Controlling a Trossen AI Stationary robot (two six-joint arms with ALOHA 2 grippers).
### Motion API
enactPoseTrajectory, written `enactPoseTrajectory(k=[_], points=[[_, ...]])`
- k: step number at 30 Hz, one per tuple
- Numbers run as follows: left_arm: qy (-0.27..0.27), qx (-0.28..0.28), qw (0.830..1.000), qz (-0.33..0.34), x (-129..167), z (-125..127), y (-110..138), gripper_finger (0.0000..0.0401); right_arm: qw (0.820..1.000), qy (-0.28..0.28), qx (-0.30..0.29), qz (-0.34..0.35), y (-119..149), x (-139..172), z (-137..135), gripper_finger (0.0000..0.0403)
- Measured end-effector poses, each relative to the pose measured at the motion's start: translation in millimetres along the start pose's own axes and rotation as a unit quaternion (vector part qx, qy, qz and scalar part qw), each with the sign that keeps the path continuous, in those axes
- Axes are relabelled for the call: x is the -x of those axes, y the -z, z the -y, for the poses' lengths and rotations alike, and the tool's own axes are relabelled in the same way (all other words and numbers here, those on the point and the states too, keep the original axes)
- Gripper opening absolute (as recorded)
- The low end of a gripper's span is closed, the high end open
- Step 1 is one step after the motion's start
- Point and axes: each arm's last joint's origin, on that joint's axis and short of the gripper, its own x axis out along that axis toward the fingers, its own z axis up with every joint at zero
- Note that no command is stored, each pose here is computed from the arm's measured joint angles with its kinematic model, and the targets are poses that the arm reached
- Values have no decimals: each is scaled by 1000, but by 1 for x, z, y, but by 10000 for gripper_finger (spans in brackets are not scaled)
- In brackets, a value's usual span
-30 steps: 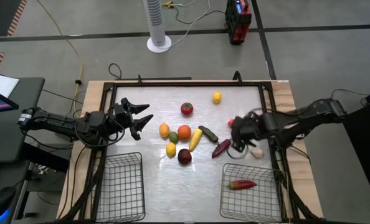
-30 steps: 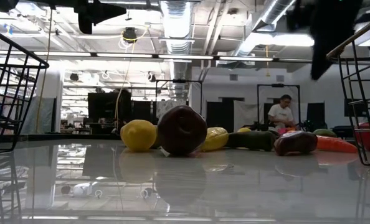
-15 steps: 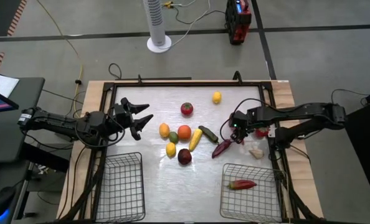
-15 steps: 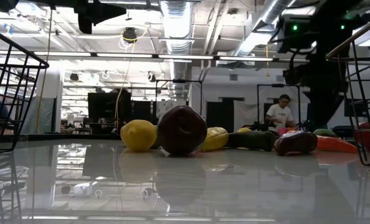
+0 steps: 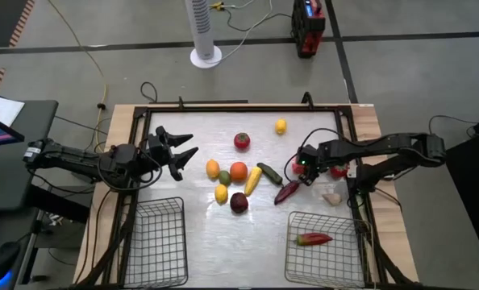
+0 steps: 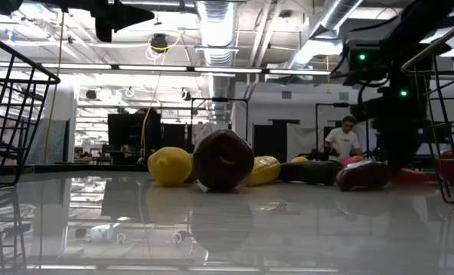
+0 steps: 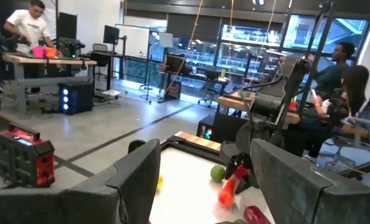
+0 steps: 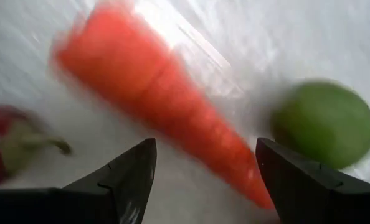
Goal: Sort produce into baskets
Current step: Put the carrot into the gold wire basket
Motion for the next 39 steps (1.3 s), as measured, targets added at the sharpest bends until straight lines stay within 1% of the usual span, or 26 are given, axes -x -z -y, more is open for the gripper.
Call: enactPoseTrajectory(k=[3, 7, 19, 22, 24, 30, 31, 35, 39], points=[[0, 0, 1000, 0, 0, 0, 0, 238, 1000, 10, 15, -20, 0, -10, -4, 301], [0, -1, 1000, -2, 0, 0, 0, 238, 999, 15, 22, -28, -3, -17, -7, 301], [-10, -10, 1000, 0, 0, -1, 0, 238, 999, 2, 38, -7, -13, -7, -9, 296], [-10, -11, 1000, 0, 0, -1, 0, 238, 999, 6, 44, -13, -13, -9, -10, 275], [-10, -11, 1000, 0, 0, -1, 0, 238, 999, 6, 49, -14, -13, -11, -10, 248], [-10, -11, 1000, 0, 0, -1, 0, 238, 998, 6, 59, -17, -14, -10, -11, 129], [-10, -11, 1000, 0, 0, -1, 0, 238, 998, 5, 66, -17, -15, -8, -11, 115], [-10, -12, 1000, 0, 0, -1, 0, 238, 997, -15, 80, -4, -23, 14, -18, 113], [-10, -15, 1000, -1, 0, -1, 0, 238, 991, -56, 107, 52, -30, 59, -32, 116]])
